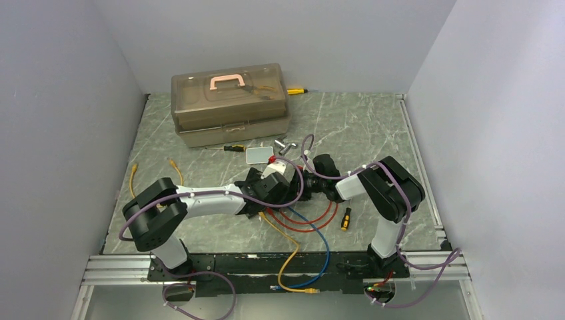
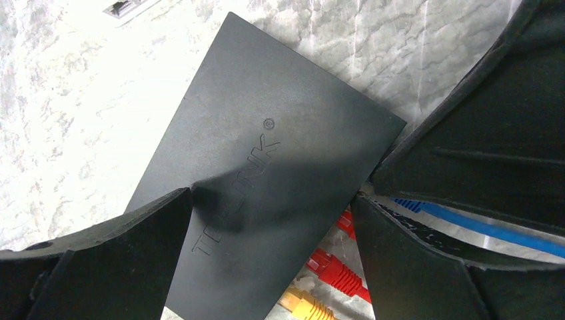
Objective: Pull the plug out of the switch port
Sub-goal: Pull the connector from the switch port.
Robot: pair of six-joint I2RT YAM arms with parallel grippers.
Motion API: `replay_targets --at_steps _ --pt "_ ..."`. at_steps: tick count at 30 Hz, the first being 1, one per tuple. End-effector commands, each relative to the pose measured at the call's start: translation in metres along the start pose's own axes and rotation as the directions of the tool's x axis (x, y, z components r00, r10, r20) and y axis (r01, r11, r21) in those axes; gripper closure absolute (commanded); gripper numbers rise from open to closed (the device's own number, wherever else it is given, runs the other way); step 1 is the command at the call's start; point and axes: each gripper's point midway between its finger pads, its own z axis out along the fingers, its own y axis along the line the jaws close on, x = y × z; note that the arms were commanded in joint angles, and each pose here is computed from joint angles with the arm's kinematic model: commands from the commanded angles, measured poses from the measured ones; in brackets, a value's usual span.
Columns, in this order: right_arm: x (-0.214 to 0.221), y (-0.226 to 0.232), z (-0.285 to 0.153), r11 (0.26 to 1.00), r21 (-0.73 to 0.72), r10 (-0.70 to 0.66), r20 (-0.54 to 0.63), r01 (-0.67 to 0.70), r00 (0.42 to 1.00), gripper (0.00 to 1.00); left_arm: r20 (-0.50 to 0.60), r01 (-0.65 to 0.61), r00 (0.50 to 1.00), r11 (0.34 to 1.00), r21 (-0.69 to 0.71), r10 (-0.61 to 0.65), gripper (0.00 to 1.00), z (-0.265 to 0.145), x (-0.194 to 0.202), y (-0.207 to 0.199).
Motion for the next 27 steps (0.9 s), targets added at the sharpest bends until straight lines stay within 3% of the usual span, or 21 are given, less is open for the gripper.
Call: replay_targets --at_steps 1,18,27 --pt "0.021 -0.021 -0.004 0.996 0.085 0.007 -0.049 -0.003 0.999 1.0 0.012 0.002 1.0 0.999 -0.05 -0.001 0.04 0.003 -0.006 0.005" --pt "0.026 -0.02 -0.012 0.996 0.09 -0.008 -0.046 0.012 0.999 1.0 0.001 0.009 1.0 0.999 -0.044 -0.009 0.05 0.006 -0.002 0.003" --pt "0.011 -0.01 -0.022 0.993 0.112 -0.047 0.015 0.045 0.999 0.97 0.031 0.043 0.999 0.998 0.035 -0.044 0.02 -0.005 -0.012 -0.007"
